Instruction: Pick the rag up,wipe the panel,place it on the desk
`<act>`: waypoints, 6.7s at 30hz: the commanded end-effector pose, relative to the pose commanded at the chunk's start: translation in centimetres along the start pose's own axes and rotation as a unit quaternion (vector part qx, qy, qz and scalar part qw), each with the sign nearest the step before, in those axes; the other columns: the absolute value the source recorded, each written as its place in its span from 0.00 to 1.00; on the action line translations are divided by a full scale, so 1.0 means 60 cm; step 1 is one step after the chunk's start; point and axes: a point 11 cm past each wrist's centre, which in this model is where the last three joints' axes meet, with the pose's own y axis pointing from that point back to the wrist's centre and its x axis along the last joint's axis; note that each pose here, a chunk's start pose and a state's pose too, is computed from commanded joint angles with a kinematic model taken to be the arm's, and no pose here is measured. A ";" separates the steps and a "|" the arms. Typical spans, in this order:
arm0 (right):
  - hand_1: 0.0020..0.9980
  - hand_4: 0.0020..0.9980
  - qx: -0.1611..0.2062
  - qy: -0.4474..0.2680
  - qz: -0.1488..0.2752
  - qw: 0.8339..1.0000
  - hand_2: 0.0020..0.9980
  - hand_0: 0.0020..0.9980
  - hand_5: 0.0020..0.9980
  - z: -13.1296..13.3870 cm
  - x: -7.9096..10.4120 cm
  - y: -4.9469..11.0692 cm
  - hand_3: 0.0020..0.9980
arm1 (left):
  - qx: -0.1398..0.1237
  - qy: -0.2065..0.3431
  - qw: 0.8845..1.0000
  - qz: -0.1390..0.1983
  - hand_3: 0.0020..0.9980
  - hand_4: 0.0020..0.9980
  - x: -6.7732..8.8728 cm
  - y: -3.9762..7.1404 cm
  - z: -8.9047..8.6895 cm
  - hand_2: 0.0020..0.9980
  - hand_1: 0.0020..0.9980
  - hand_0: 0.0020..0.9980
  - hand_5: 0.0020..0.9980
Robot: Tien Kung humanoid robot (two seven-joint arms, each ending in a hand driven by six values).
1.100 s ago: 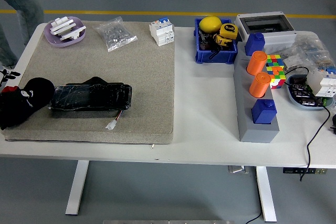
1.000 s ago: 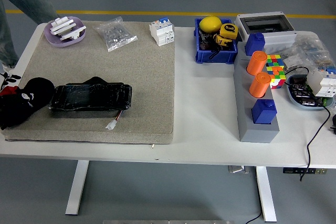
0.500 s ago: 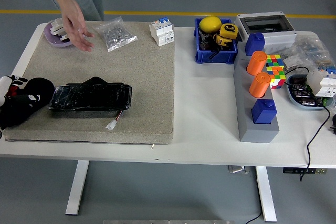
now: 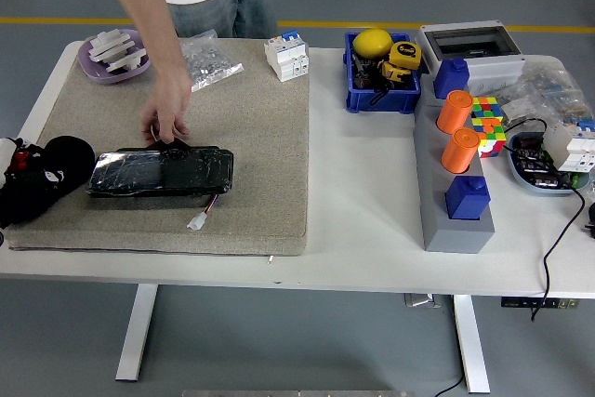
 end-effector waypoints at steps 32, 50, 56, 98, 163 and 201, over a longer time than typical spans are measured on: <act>0.62 1.00 0.002 -0.002 0.003 1.000 0.64 0.76 0.62 -0.004 0.004 0.001 0.62 | -0.018 -0.037 0.998 0.056 0.52 0.21 0.009 0.007 0.011 0.53 0.19 0.21 0.00; 0.62 1.00 0.001 -0.003 0.009 1.000 0.64 0.76 0.62 -0.003 0.017 0.003 0.62 | -0.054 -0.074 0.994 0.066 0.53 0.20 0.019 0.095 0.077 0.54 0.18 0.20 0.00; 0.62 1.00 0.003 -0.003 0.010 1.000 0.64 0.76 0.62 -0.007 0.018 0.003 0.62 | -0.067 -0.065 0.994 0.052 0.53 0.19 -0.004 0.107 0.091 0.54 0.17 0.20 0.00; 0.62 1.00 0.010 -0.003 0.012 1.000 0.64 0.76 0.62 -0.022 0.021 0.007 0.62 | -0.177 -0.074 0.981 -0.025 0.52 0.17 -0.114 0.134 0.246 0.54 0.16 0.20 0.00; 0.61 1.00 0.012 -0.002 0.015 1.000 0.64 0.75 0.63 -0.022 0.025 0.007 0.62 | -0.144 -0.098 0.984 -0.023 0.52 0.18 -0.115 0.103 0.234 0.53 0.15 0.20 0.00; 0.62 1.00 0.014 -0.006 0.017 1.000 0.64 0.75 0.63 -0.024 0.029 0.009 0.62 | -0.094 -0.115 0.989 0.011 0.52 0.19 -0.055 0.099 0.143 0.53 0.15 0.20 0.00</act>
